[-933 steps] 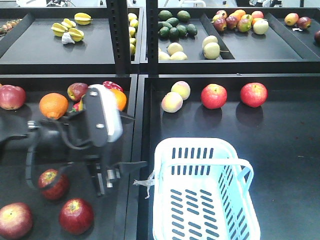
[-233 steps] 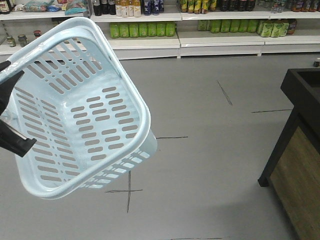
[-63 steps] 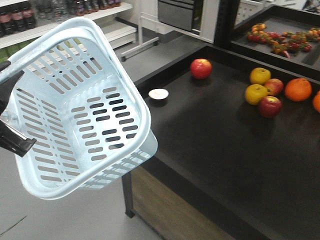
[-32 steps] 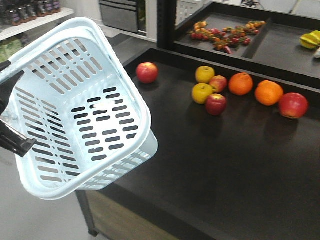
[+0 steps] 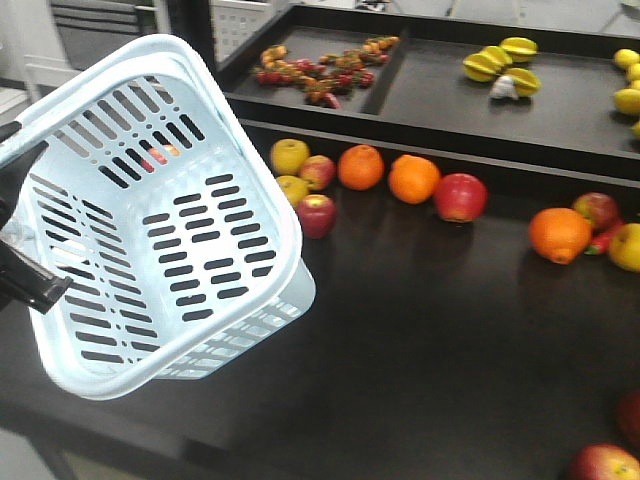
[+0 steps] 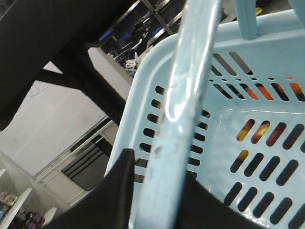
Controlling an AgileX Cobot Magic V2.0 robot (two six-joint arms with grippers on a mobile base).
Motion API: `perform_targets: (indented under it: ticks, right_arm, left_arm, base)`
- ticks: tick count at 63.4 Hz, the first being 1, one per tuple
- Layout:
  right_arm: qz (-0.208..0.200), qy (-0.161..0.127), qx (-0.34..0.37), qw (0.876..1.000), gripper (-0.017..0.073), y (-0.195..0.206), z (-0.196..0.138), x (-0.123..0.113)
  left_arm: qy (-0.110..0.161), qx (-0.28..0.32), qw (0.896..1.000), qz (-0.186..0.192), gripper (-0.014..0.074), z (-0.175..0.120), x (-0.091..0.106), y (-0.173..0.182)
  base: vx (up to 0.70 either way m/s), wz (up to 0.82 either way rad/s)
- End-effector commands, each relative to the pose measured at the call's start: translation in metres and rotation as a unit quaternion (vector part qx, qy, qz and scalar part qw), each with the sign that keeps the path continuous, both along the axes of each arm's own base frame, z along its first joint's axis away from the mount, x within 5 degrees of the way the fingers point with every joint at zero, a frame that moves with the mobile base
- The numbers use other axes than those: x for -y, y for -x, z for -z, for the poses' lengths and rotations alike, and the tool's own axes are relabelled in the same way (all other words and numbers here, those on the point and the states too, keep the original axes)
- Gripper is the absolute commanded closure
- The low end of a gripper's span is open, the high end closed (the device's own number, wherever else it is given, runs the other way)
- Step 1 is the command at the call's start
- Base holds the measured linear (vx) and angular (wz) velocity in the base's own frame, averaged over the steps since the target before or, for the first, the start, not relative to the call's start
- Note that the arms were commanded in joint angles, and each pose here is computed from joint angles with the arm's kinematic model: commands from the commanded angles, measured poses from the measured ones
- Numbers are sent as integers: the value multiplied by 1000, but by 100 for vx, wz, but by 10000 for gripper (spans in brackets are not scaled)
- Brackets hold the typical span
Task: Pick three apples into basket with both arms
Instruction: 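Drive the base up to the fruit table with red apples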
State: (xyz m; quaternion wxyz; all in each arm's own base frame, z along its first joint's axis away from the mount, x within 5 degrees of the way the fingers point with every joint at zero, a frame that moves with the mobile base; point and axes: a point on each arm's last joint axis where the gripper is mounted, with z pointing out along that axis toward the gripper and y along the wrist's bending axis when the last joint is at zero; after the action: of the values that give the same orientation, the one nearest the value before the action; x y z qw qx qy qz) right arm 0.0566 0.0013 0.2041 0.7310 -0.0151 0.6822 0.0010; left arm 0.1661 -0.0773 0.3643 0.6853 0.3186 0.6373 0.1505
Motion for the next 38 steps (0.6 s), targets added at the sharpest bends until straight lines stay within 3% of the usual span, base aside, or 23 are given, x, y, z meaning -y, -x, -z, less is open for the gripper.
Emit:
perform_targets:
  ticks: [1, 38]
  right_arm:
    - [0, 6, 34, 999, 568, 1, -2, 0]
    - [0, 6, 34, 999, 568, 1, -2, 0]
  left_arm:
    - [6, 26, 1000, -7, 601, -14, -3, 3]
    - [6, 26, 1000, -7, 601, -14, -3, 3]
  base:
    - [8, -46]
    - [6, -41]
